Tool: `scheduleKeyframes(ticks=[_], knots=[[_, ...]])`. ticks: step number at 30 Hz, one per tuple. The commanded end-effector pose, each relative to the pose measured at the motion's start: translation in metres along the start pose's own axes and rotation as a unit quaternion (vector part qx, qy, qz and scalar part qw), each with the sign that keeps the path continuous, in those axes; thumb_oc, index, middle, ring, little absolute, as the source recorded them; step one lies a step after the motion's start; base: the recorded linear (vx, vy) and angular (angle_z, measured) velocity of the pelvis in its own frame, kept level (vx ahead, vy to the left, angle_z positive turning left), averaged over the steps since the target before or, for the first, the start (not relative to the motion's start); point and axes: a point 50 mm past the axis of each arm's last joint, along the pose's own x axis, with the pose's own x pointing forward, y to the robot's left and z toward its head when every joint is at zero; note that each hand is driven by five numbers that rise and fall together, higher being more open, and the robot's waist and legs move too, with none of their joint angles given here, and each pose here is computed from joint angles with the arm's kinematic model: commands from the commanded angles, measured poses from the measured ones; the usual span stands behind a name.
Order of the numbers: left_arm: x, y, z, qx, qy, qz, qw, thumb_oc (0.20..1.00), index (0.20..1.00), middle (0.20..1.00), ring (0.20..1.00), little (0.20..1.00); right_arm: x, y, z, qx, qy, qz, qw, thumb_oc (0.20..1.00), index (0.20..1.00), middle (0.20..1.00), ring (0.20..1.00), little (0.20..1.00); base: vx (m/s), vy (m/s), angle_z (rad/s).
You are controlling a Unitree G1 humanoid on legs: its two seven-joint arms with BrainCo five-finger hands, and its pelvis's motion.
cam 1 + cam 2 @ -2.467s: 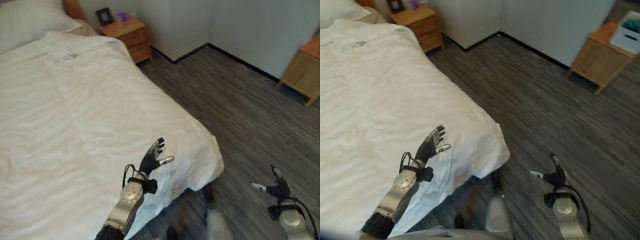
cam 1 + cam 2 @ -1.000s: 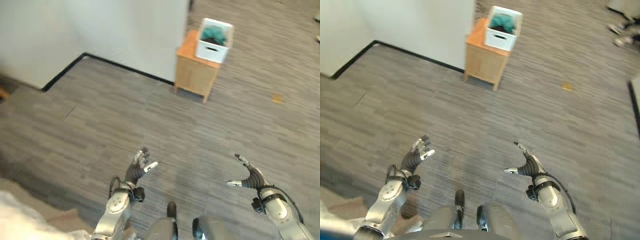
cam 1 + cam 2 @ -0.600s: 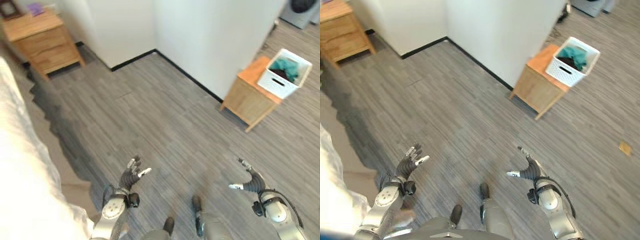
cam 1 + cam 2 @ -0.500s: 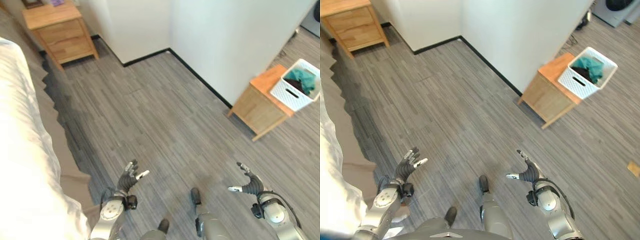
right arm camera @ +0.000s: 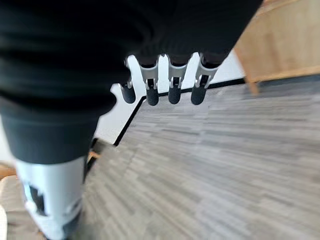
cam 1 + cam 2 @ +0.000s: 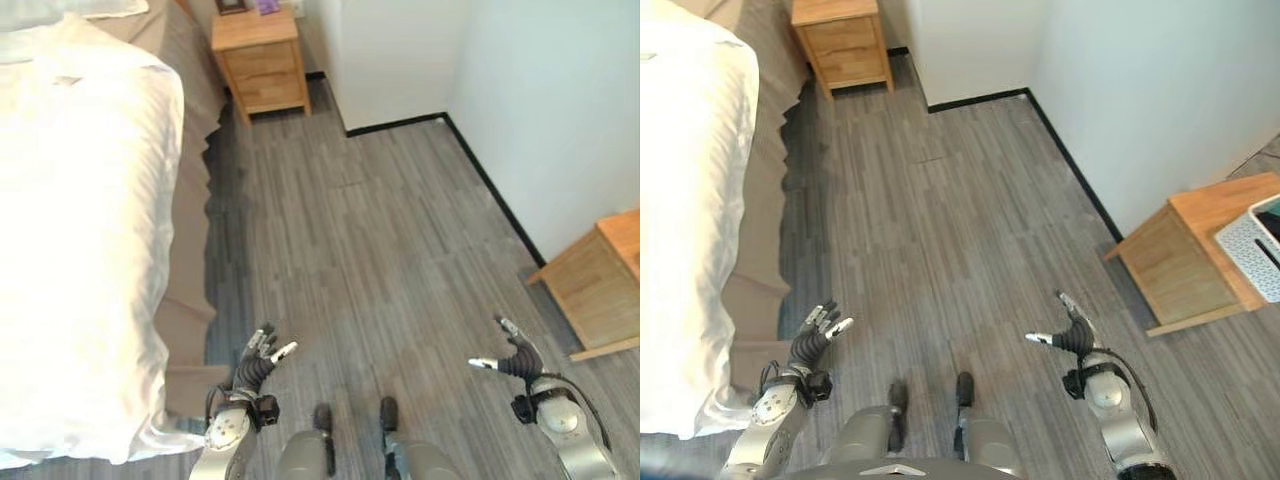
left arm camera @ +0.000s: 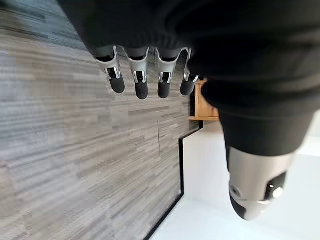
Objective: Making the bed.
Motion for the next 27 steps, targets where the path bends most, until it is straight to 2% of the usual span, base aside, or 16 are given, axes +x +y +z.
scheduleKeyframes(ticks=[1, 11, 20, 24, 27], knots=[[0.000, -0.001, 0.022, -0.014, -0.057, -0.004, 0.998, 1.000, 1.000, 1.000, 1.000, 1.000, -0.003, -0.013, 0.016, -0.002, -0.045, -0.023, 0.999, 1.000, 1.000, 1.000, 1.000, 1.000, 0.41, 0.092, 0.14], [-0.001, -0.002, 0.022, 0.011, -0.050, -0.012, 0.999, 1.000, 1.000, 1.000, 1.000, 1.000, -0.006, 0.019, 0.019, 0.026, -0.047, 0.013, 0.998, 1.000, 1.000, 1.000, 1.000, 1.000, 0.28, 0.103, -0.13], [0.007, 0.000, 0.049, 0.038, -0.103, -0.011, 0.994, 1.000, 1.000, 1.000, 1.000, 1.000, -0.003, 0.012, 0.031, 0.105, -0.077, -0.019, 0.991, 1.000, 1.000, 1.000, 1.000, 1.000, 0.24, -0.005, 0.65], [0.006, 0.000, 0.049, 0.060, -0.106, -0.020, 0.992, 1.000, 1.000, 1.000, 1.000, 1.000, -0.009, 0.011, 0.025, 0.100, -0.072, -0.008, 0.992, 1.000, 1.000, 1.000, 1.000, 1.000, 0.08, -0.058, 1.26], [0.003, -0.001, 0.042, 0.055, -0.094, -0.026, 0.994, 1.000, 1.000, 1.000, 1.000, 1.000, -0.012, 0.012, 0.017, 0.094, -0.055, 0.000, 0.994, 1.000, 1.000, 1.000, 1.000, 1.000, 0.09, -0.082, 0.17]])
